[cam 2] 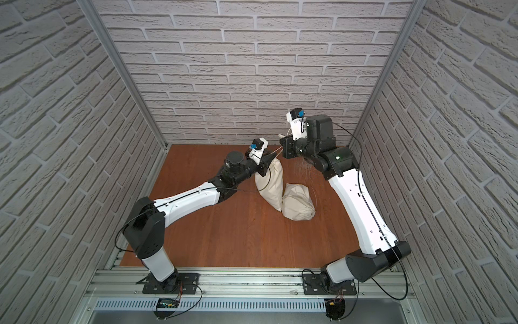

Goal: Close the soil bag
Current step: Frap the soil bag at the center of the board.

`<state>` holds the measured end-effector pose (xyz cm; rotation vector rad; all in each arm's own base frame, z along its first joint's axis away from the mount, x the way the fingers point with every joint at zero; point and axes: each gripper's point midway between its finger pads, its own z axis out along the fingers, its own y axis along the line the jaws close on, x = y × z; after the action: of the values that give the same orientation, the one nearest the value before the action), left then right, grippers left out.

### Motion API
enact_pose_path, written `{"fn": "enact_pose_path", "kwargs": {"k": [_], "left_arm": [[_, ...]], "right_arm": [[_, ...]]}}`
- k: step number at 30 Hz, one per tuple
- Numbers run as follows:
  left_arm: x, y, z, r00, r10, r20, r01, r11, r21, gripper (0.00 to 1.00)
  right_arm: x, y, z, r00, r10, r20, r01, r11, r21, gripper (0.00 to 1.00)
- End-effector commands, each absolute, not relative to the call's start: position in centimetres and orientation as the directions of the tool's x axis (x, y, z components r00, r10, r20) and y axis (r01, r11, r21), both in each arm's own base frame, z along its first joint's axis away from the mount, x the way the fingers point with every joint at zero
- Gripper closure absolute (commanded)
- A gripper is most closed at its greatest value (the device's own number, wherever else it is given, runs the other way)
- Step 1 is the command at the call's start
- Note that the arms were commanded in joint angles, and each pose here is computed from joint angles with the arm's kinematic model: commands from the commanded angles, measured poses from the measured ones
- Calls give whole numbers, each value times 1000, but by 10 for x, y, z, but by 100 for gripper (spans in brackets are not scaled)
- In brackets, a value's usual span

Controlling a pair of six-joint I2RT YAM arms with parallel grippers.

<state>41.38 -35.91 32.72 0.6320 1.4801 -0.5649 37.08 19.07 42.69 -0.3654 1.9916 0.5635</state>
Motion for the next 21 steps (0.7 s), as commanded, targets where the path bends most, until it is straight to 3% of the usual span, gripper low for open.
{"fn": "enact_pose_path", "kwargs": {"k": [1, 4, 9, 16, 21], "left_arm": [[442, -251, 199, -345, 303, -888, 438, 889, 133, 70], [437, -242, 236, -281, 306, -910, 425, 889, 167, 69], [420, -260, 278, -214, 209, -954, 543, 838, 62, 59], [383, -298, 324, -177, 65, -982, 729, 679, -86, 35], [366, -288, 365, -137, 7, -991, 761, 641, -101, 20]], "right_arm": [[332, 161, 588, -11, 190, -982, -542, 824, 165, 97], [342, 174, 576, -63, 193, -979, -577, 793, 194, 97], [357, 187, 557, -118, 204, -972, -602, 763, 233, 97], [379, 214, 520, -220, 173, -960, -646, 711, 277, 97], [385, 221, 510, -244, 160, -956, -654, 701, 284, 97]]}}
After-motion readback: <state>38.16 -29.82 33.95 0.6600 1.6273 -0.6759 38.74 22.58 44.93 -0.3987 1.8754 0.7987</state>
